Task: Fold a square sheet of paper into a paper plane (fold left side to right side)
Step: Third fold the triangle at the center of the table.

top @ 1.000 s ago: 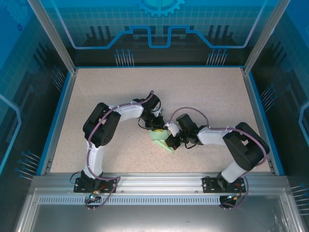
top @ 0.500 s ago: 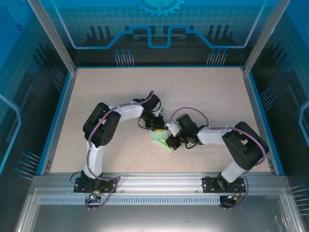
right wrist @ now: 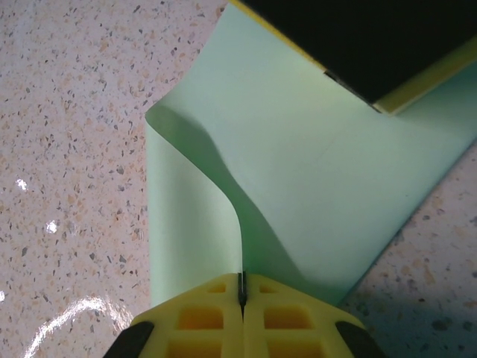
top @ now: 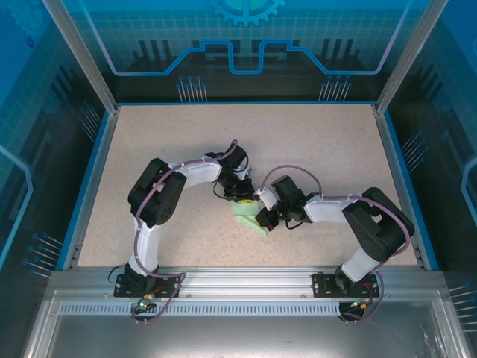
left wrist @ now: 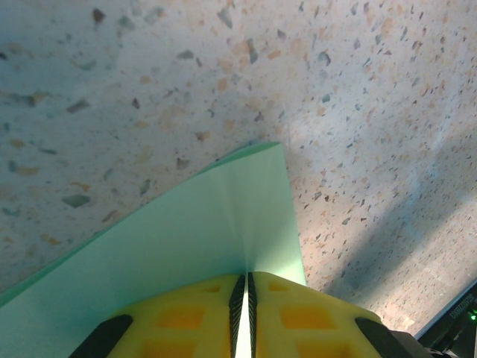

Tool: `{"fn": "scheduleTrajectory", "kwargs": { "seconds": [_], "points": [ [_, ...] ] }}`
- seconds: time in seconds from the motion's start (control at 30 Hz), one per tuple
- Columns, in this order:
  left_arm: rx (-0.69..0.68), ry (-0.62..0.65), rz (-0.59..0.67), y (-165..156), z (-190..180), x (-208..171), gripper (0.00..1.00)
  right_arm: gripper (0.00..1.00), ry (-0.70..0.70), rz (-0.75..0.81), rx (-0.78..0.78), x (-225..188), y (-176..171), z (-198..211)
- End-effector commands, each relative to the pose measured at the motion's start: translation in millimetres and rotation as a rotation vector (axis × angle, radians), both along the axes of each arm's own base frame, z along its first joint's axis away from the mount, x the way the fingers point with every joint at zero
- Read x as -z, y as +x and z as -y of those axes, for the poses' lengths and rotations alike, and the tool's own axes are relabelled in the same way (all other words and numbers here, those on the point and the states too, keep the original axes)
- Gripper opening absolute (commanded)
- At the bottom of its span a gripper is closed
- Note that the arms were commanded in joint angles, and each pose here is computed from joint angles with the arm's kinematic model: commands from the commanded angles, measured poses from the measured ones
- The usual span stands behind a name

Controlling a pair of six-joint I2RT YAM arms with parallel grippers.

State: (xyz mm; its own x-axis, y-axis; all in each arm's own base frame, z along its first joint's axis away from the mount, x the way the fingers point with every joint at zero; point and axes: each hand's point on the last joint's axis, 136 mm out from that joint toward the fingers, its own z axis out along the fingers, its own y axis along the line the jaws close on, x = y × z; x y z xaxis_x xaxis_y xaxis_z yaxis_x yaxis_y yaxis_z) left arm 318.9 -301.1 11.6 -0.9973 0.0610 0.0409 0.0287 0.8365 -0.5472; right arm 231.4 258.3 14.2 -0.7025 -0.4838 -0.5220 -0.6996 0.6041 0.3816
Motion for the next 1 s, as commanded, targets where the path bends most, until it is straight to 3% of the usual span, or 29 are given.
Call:
{"fn": "scheduleTrajectory", "kwargs": {
  "seconds": [0.0, 0.97],
  "points": [
    [0.018, 0.116, -0.077, -23.9, -15.2, 34.2, 0.15, 0.00, 0.006, 0.028, 0.012, -14.7, 7.1, 3.2],
    [0.018, 0.113, -0.074, -22.9, -14.2, 32.0, 0.16, 0.00, -0.080, -0.048, 0.031, 13.9, -0.4, 11.7]
  ]
}}
